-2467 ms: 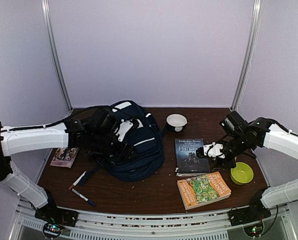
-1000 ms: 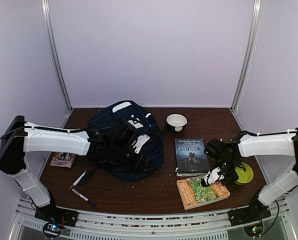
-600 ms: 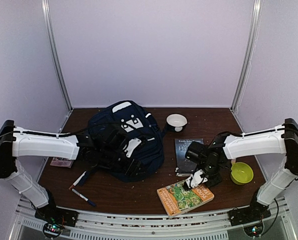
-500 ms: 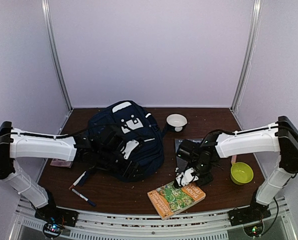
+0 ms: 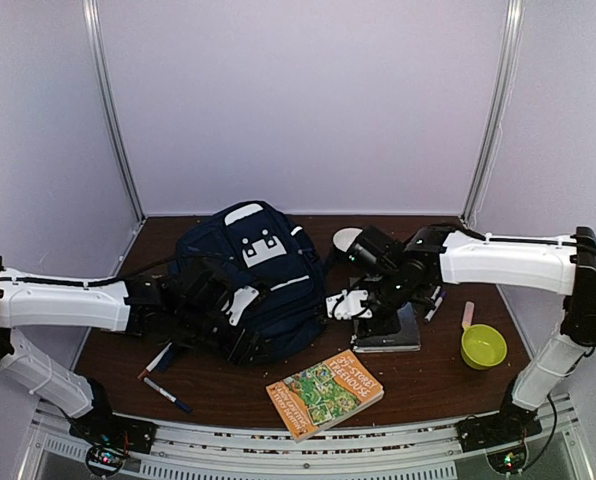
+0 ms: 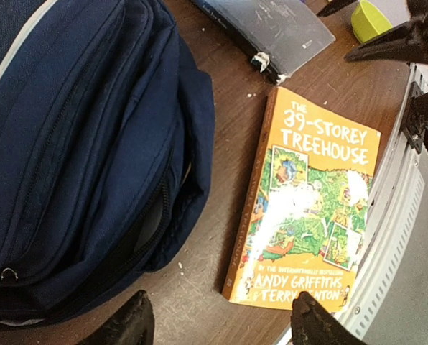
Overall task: Pack the student bag
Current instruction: Move the book to the corner of the board, then pick up the book at the corner of the board.
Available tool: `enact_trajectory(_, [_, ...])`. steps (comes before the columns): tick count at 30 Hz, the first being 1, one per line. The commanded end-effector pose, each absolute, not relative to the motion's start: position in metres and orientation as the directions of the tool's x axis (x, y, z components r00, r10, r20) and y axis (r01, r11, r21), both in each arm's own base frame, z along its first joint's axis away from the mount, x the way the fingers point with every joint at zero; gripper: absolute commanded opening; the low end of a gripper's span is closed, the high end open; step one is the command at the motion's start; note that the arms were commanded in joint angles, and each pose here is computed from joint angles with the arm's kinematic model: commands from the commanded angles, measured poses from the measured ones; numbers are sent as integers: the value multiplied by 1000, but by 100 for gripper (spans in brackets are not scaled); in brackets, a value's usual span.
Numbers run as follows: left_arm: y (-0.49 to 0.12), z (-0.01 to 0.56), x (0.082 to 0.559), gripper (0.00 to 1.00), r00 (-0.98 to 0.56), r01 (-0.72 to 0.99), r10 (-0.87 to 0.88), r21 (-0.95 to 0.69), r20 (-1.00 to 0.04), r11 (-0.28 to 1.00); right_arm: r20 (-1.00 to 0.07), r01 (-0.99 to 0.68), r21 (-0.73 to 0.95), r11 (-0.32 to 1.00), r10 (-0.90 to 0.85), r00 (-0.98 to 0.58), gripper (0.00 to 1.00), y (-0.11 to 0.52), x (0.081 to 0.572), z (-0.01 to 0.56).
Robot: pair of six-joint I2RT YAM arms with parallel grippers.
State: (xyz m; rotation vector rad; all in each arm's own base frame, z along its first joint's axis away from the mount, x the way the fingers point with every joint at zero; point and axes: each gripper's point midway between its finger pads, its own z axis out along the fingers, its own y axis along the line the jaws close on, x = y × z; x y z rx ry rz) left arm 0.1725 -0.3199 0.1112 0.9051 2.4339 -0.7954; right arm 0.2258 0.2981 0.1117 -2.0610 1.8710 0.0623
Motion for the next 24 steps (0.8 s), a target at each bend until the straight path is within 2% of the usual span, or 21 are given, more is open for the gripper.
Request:
enact_trajectory(1, [-329, 111, 167, 67, -698, 703, 446, -416, -561, 577, -312, -995, -94, 17, -950, 14, 39, 273, 189, 123])
enact_trajectory(4, [-342, 113, 158, 48, -688, 723, 466, -470, -556, 506, -346, -999, -7, 43, -938, -38, 36, 265, 167, 122])
enact_trajectory(5, [-345, 112, 156, 47, -689, 723, 474, -483, -548, 494, -352, -999, 23, 48, -934, -53, 34, 262, 159, 120])
enact_trajectory(9, [-353, 103, 155, 49, -703, 711, 495, -506, -511, 487, -325, -990, 84, 116, -936, -138, 29, 251, 147, 114])
enact_trajectory(12, [-358, 97, 157, 51, -708, 706, 504, -512, -495, 490, -305, -955, 223, 198, -916, -261, 29, 252, 142, 115])
enact_trajectory(15, [-362, 93, 160, 53, -707, 708, 507, -501, -494, 498, -282, -861, 413, 298, -856, -432, 32, 261, 137, 116])
enact_trajectory(17, [-365, 91, 161, 54, -702, 712, 510, -489, -497, 504, -251, -802, 504, 321, -834, -492, 33, 263, 134, 111])
enact_trajectory(24, [-368, 88, 165, 57, -712, 702, 501, -478, -492, 528, -140, -617, 685, 387, -761, -634, 31, 257, 130, 98])
